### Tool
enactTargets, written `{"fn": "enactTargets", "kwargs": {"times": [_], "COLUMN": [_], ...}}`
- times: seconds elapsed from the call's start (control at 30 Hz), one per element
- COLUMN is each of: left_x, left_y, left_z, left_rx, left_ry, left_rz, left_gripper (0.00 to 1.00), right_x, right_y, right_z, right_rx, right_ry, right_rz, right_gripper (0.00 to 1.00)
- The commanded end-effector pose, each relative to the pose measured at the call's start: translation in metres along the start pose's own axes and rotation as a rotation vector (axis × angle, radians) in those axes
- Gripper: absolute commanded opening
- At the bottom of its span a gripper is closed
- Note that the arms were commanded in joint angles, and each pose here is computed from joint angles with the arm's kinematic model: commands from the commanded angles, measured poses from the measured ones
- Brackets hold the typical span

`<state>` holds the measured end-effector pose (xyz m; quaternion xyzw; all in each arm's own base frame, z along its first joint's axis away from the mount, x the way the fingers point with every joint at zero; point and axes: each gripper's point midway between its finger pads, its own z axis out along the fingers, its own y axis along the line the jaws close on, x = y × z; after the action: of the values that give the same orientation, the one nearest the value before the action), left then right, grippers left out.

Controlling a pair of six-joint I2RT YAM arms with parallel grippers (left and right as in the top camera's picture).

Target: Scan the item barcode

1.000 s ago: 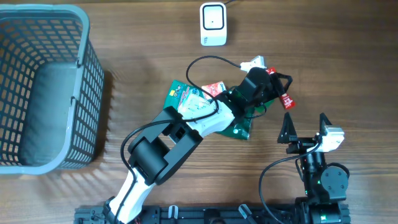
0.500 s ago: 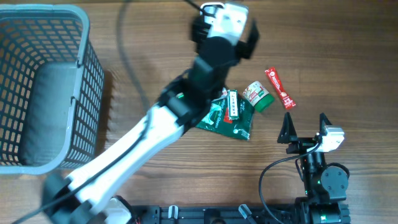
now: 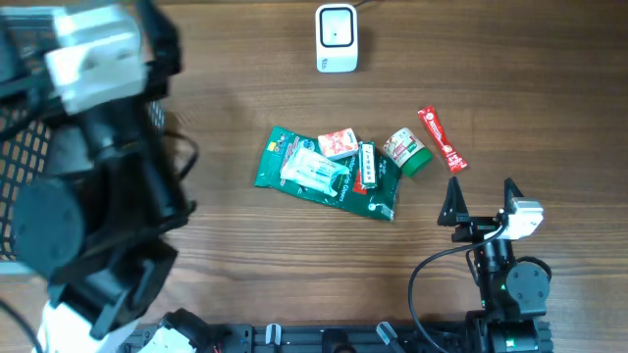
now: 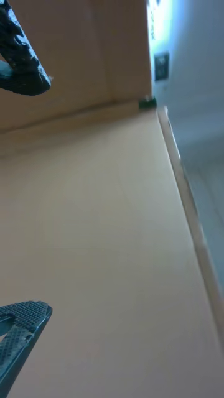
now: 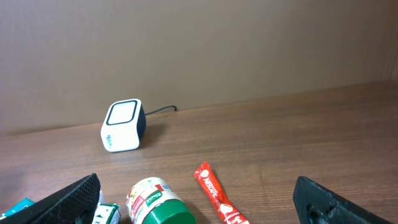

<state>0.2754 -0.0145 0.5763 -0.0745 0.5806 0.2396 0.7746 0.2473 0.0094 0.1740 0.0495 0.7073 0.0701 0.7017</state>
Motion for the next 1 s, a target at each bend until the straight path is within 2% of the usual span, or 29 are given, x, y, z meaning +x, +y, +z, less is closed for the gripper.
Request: {"fn": "enactTargets", "kwargs": {"times": [0.0, 0.07, 0.17, 0.33, 0.43, 0.47, 0.5, 0.53, 0.6, 0.7, 0.73, 0.8, 0.83, 0.9, 0.97], "left_x": [0.007, 0.013, 0.008, 0.000, -0.005, -0.008, -0.013, -0.016, -0.027, -0.038, -0.041, -0.046, -0.049, -0.051, -0.050], "left_y": [0.034, 0.042, 0.062, 0.051, 0.055, 0.060, 0.070, 0.075, 0.094, 0.117, 0.122, 0.122, 0.122, 0.131, 0.141], "left_z": [0.001, -0.007, -0.023, -0.062, -0.085, -0.092, -0.103, -0.109, -0.132, -0.164, -0.175, -0.196, -0.213, -0.229, -0.245], "left_rx": [-0.058, 0.032, 0.091, 0.334, 0.378, 0.371, 0.358, 0.353, 0.338, 0.327, 0.338, 0.399, 0.448, 0.454, 0.452], "left_ry": [0.015, 0.020, -0.005, -0.067, -0.147, -0.177, -0.227, -0.248, -0.310, -0.384, -0.410, -0.452, -0.491, -0.523, -0.549], "left_rz": [-0.138, -0.197, -0.290, -0.267, -0.288, -0.299, -0.317, -0.325, -0.348, -0.372, -0.377, -0.371, -0.365, -0.373, -0.406], "left_gripper": [1.00, 1.00, 1.00, 1.00, 1.00, 1.00, 1.00, 1.00, 1.00, 1.00, 1.00, 1.00, 1.00, 1.00, 1.00], "right_x": [-0.001, -0.001, -0.001, 0.000, 0.001, 0.003, 0.004, 0.005, 0.006, 0.006, 0.006, 0.005, 0.008, 0.000, -0.022], "right_y": [0.002, 0.002, 0.002, 0.005, 0.008, 0.017, 0.036, 0.050, 0.068, 0.070, 0.078, 0.089, 0.089, 0.084, 0.074], "right_z": [0.000, 0.000, 0.000, 0.000, 0.000, -0.001, -0.004, -0.008, -0.014, -0.015, -0.019, -0.025, -0.028, -0.031, -0.036], "right_rx": [-0.011, -0.011, -0.011, -0.030, -0.043, -0.100, -0.201, -0.278, -0.367, -0.356, -0.399, -0.477, -0.462, -0.405, -0.298], "right_ry": [-0.005, -0.005, -0.005, -0.002, 0.003, 0.023, 0.065, 0.110, 0.201, 0.254, 0.281, 0.291, 0.319, 0.331, 0.349], "right_rz": [-0.012, -0.012, -0.012, -0.005, 0.031, 0.145, 0.373, 0.524, 0.775, 1.002, 1.000, 0.856, 0.813, 0.737, 0.613], "right_gripper": [1.00, 1.00, 1.00, 1.00, 1.00, 1.00, 1.00, 1.00, 1.00, 1.00, 1.00, 1.00, 0.99, 0.99, 0.99]}}
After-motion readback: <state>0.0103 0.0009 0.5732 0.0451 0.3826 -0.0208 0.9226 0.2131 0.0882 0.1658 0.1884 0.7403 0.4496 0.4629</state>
